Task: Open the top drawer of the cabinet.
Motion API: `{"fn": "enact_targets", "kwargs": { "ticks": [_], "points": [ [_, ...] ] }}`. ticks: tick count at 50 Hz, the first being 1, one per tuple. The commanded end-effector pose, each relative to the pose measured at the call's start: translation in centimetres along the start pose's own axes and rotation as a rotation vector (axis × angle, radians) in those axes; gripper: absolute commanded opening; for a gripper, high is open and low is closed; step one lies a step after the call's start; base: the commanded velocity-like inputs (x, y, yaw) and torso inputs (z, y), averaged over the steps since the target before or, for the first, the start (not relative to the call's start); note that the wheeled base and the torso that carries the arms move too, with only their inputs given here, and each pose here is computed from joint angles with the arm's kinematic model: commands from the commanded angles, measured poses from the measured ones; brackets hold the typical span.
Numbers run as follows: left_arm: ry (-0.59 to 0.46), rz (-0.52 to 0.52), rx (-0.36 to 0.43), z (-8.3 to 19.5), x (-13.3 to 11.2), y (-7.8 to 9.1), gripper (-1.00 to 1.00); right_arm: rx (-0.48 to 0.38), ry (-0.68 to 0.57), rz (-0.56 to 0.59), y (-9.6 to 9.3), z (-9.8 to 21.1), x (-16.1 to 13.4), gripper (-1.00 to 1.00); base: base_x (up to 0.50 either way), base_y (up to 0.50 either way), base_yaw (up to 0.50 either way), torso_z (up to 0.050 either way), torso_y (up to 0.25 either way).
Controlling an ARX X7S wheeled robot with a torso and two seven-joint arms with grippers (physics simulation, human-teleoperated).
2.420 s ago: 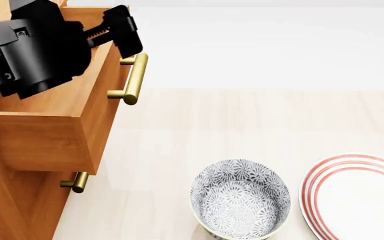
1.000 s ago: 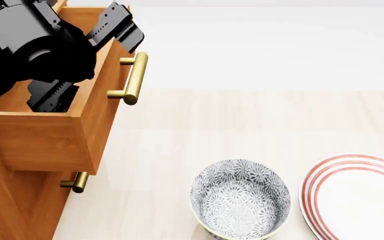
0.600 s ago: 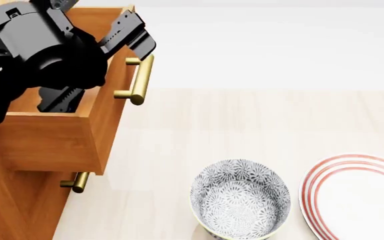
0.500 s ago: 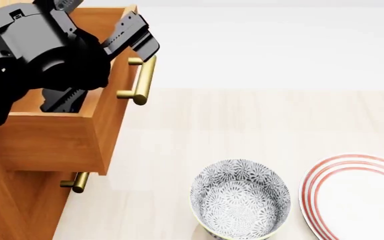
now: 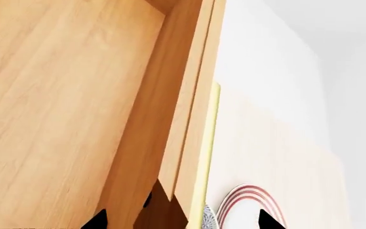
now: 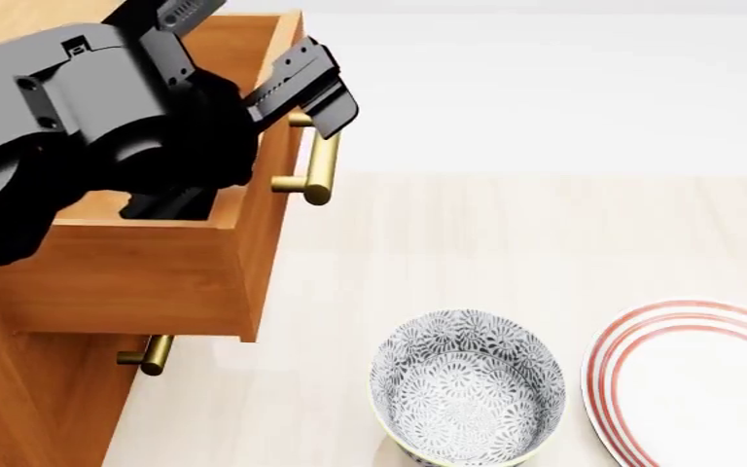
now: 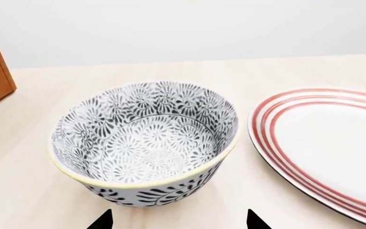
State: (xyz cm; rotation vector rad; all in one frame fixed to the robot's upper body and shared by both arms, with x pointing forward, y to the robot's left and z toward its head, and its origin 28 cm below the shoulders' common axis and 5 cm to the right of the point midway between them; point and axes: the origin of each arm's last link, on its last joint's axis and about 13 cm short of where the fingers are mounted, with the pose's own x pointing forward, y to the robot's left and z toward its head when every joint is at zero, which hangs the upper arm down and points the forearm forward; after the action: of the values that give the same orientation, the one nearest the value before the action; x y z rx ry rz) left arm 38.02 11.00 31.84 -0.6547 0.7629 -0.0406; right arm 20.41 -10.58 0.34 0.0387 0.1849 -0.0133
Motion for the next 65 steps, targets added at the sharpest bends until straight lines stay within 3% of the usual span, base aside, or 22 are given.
{"fn": "enact_targets", "kwargs": {
  "ticks": [1,43,65],
  "points": [
    [0.038,-0.120,0.008,-1.0,-0.6,-1.5,1.00,0.009,-0.017,-0.001,0.0,0.2,0.3,1.00,0.00,0.00,0.00,0.000,0.000],
    [0.079,-0.341,0.149,-3.9,-3.3,-5.5,1.00,0.007,0.003,0.016,0.0,-0.1,0.1,1.00,0.00,0.00,0.00,0.000,0.004],
    [0.102,-0.558,0.279,-6.3,-4.0,-6.3,1.00,0.007,0.007,0.024,0.0,-0.1,0.1,1.00,0.00,0.00,0.00,0.001,0.005]
  ]
}}
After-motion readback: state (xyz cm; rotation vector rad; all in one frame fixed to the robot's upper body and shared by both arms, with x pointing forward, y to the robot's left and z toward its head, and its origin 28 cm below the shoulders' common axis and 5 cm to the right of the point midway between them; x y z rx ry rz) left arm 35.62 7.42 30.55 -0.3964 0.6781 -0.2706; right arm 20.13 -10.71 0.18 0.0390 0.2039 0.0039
